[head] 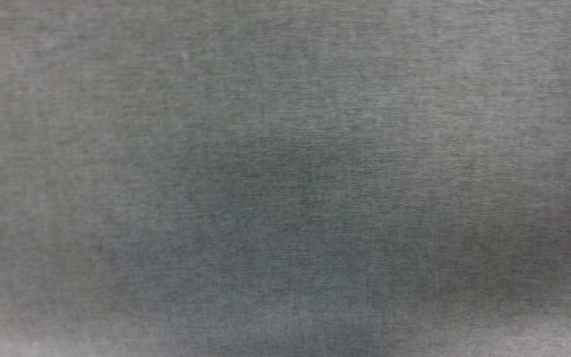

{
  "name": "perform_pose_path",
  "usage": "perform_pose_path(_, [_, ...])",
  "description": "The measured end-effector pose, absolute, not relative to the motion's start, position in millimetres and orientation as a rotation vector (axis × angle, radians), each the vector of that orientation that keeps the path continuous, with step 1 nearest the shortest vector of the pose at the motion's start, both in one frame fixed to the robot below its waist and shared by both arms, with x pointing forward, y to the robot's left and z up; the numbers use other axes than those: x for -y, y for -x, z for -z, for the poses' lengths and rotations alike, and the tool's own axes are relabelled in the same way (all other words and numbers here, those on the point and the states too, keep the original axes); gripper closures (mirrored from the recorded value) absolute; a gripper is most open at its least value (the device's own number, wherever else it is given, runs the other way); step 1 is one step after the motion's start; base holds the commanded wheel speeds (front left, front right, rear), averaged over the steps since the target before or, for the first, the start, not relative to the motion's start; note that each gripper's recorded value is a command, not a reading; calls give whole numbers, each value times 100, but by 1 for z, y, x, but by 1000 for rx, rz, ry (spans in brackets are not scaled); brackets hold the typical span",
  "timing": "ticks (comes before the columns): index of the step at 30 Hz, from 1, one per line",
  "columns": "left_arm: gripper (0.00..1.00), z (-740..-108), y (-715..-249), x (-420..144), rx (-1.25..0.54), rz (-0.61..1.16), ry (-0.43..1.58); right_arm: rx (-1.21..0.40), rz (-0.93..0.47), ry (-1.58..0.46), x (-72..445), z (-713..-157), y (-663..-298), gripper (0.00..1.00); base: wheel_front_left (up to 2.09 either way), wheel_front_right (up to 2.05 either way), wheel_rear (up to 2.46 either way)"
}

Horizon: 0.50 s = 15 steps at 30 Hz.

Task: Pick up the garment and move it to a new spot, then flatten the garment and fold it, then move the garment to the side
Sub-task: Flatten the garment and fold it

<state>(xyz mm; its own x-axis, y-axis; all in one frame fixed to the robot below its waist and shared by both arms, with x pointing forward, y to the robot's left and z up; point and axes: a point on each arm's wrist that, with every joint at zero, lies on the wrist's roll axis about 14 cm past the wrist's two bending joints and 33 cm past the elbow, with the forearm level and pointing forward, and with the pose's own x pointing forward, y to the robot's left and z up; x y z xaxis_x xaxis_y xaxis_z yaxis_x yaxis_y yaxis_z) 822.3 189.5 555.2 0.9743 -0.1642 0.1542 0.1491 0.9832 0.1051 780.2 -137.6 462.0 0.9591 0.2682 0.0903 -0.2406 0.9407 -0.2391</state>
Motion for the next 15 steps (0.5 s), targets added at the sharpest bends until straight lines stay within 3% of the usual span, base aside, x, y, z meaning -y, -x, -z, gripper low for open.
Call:
perform_pose_path(5, [100,-512,-808,-187,31,182,-105,72,-285,222,129,-450,-778,100,0,0,0])
perform_pose_path(15, [100,-501,-741,-201,-165,217,-106,-17,-320,202,129,-471,-741,100,0,0,0])
